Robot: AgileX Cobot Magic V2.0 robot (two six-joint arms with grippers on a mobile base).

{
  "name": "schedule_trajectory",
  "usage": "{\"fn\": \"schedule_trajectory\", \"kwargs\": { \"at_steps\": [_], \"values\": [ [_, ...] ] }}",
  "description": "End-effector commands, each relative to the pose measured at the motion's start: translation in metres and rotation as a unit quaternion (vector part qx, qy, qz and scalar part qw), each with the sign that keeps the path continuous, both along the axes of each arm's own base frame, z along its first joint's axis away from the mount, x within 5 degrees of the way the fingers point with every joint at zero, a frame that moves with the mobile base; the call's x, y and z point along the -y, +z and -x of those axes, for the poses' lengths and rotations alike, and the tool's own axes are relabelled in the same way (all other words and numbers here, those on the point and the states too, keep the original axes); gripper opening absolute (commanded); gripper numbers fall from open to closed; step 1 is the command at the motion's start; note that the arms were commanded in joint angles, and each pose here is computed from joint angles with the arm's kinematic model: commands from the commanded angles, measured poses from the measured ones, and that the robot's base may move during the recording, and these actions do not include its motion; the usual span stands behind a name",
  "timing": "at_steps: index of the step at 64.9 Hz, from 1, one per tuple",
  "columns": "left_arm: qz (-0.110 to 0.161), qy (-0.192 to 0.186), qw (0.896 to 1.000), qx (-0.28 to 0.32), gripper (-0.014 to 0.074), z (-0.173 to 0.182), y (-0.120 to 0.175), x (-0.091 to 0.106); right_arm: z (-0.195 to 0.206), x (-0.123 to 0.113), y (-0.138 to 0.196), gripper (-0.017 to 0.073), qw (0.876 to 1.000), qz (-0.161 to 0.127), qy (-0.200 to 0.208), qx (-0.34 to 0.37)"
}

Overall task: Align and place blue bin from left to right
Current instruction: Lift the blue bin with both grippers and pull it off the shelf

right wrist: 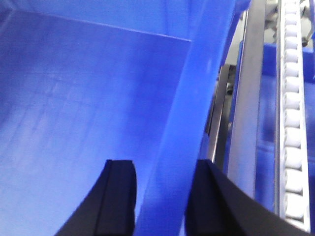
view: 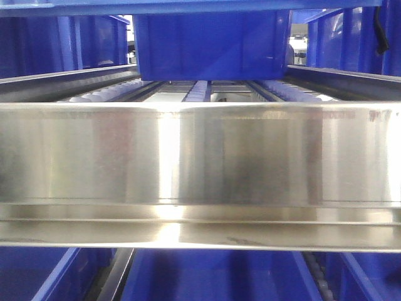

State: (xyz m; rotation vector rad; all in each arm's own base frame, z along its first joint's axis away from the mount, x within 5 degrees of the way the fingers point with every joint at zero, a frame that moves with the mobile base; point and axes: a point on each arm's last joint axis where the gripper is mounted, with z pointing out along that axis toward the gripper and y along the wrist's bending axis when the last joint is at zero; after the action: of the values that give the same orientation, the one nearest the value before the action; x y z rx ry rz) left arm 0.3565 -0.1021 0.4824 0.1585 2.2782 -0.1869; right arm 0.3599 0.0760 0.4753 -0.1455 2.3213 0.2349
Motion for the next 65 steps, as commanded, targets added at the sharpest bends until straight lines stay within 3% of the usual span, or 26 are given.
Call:
{"fn": "schedule_trajectory", "kwargs": {
  "at_steps": [1, 25, 65],
  "values": [
    [0.050, -0.029, 0.996, 0.069, -0.0111, 0.010, 0.024, 0.010, 0.000, 0.003, 0.016, -0.0068, 0.998, -0.015, -0.013, 0.061],
    [0.044, -0.022, 0.995, 0.088, -0.0111, 0.008, 0.027, 0.008, -0.004, 0.002, 0.022, -0.0068, 0.995, -0.024, -0.015, 0.097],
    [0.058, -0.022, 0.989, 0.136, -0.0111, 0.004, 0.035, 0.009, -0.005, 0.002, 0.022, -0.0068, 0.994, -0.025, -0.016, 0.103]
  ]
}}
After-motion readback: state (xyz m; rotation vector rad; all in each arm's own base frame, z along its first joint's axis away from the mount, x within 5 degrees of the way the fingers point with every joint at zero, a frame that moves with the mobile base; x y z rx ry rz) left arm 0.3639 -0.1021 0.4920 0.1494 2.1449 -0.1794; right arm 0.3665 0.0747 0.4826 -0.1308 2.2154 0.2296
